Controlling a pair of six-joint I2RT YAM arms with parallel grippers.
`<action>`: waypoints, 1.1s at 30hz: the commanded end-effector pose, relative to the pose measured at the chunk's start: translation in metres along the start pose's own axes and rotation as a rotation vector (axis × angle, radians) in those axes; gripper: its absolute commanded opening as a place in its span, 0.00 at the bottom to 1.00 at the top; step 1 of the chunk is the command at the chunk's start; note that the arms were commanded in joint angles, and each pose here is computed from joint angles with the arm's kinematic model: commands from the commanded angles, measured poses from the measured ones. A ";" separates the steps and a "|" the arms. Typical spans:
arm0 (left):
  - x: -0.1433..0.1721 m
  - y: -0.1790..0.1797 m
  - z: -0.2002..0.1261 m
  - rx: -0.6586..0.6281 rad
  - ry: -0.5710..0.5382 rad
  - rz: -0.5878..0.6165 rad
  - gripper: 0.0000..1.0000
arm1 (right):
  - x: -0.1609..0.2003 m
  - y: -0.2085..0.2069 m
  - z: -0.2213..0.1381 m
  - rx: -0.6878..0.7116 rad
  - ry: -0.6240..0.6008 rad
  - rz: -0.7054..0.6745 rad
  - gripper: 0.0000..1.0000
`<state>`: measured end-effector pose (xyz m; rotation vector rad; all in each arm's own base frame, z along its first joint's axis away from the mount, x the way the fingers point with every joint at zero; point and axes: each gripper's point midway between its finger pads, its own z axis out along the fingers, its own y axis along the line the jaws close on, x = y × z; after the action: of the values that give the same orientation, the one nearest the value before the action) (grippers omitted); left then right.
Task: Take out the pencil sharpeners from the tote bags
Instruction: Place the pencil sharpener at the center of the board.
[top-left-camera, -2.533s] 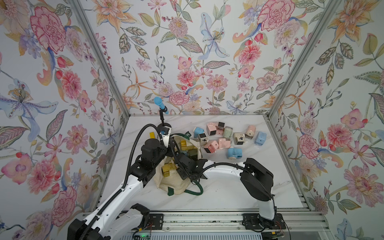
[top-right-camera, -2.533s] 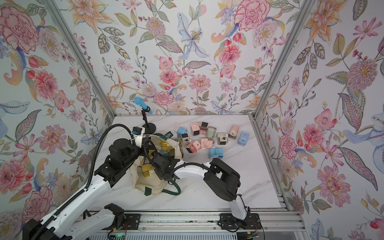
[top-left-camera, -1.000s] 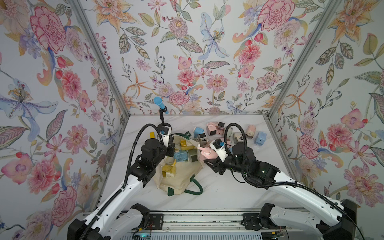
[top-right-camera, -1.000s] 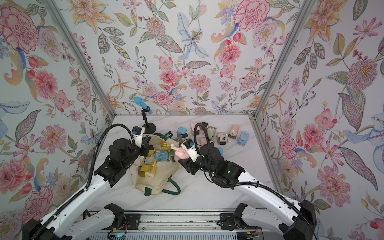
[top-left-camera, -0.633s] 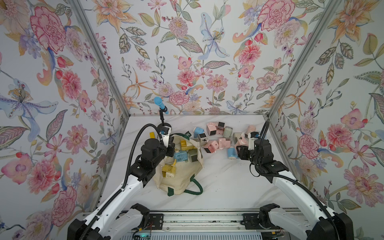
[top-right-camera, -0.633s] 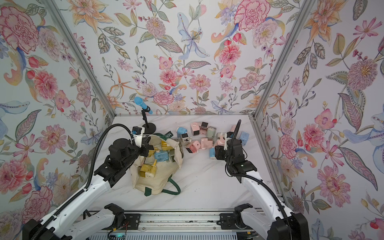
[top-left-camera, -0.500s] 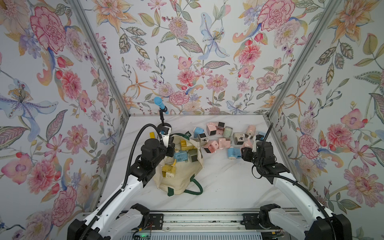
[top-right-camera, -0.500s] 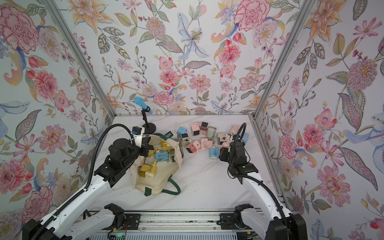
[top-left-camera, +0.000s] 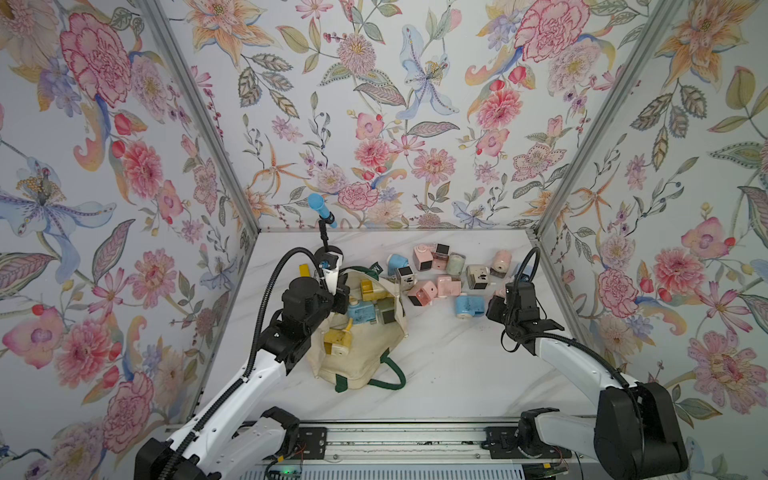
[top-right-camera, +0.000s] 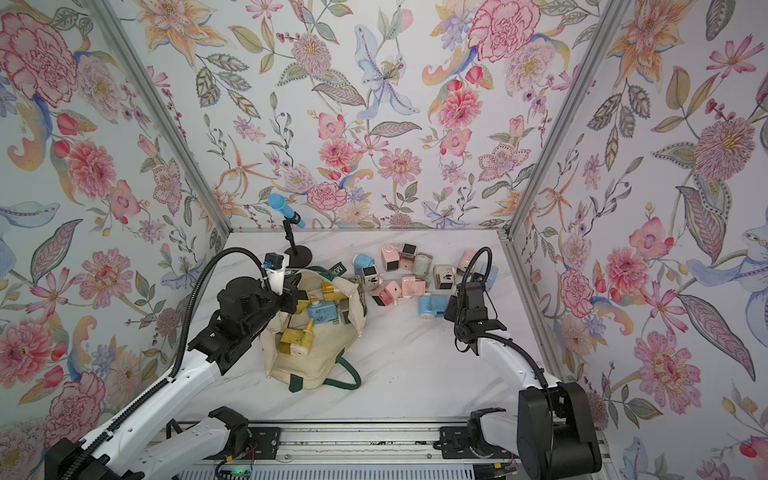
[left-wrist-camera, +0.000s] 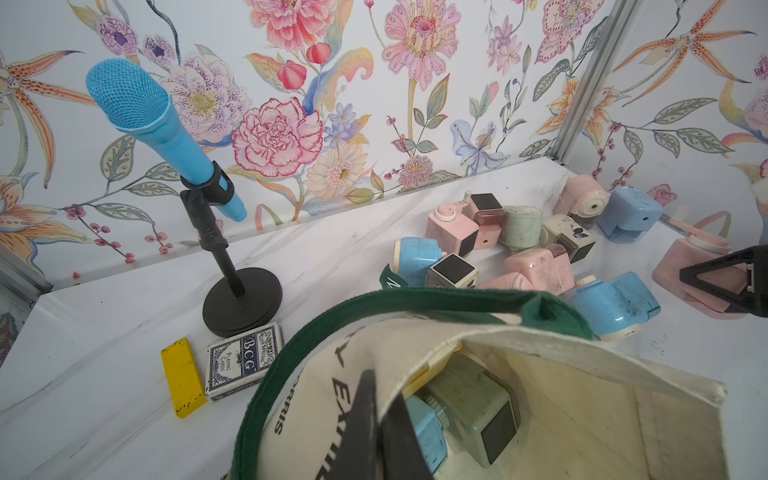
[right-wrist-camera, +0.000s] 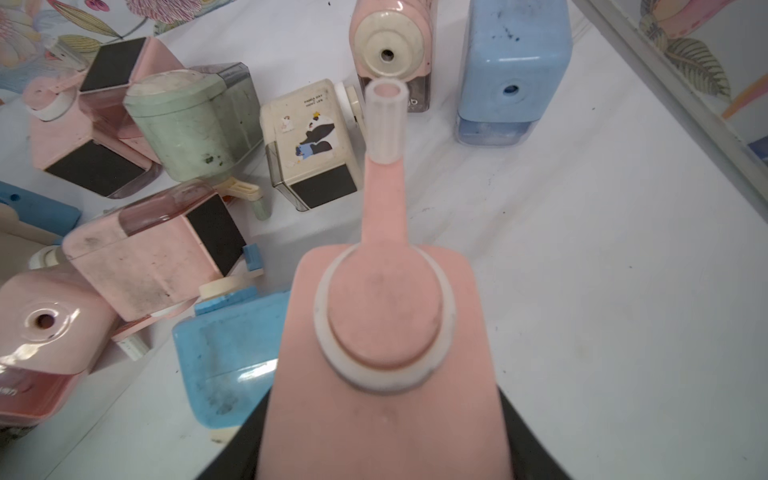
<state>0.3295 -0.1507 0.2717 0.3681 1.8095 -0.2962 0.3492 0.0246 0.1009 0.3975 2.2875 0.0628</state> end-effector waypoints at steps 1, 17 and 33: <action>-0.029 0.004 -0.009 -0.014 -0.083 -0.015 0.00 | -0.017 -0.003 0.010 0.020 -0.063 0.035 0.36; -0.026 0.004 -0.006 -0.015 -0.070 -0.013 0.00 | -0.020 -0.001 0.079 0.053 0.082 0.058 0.36; -0.023 0.004 -0.005 -0.022 -0.063 -0.006 0.00 | -0.004 -0.003 0.096 -0.009 0.129 0.139 0.65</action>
<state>0.3295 -0.1508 0.2717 0.3682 1.8095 -0.2961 0.4327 0.0089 0.0527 0.5312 2.3433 0.1378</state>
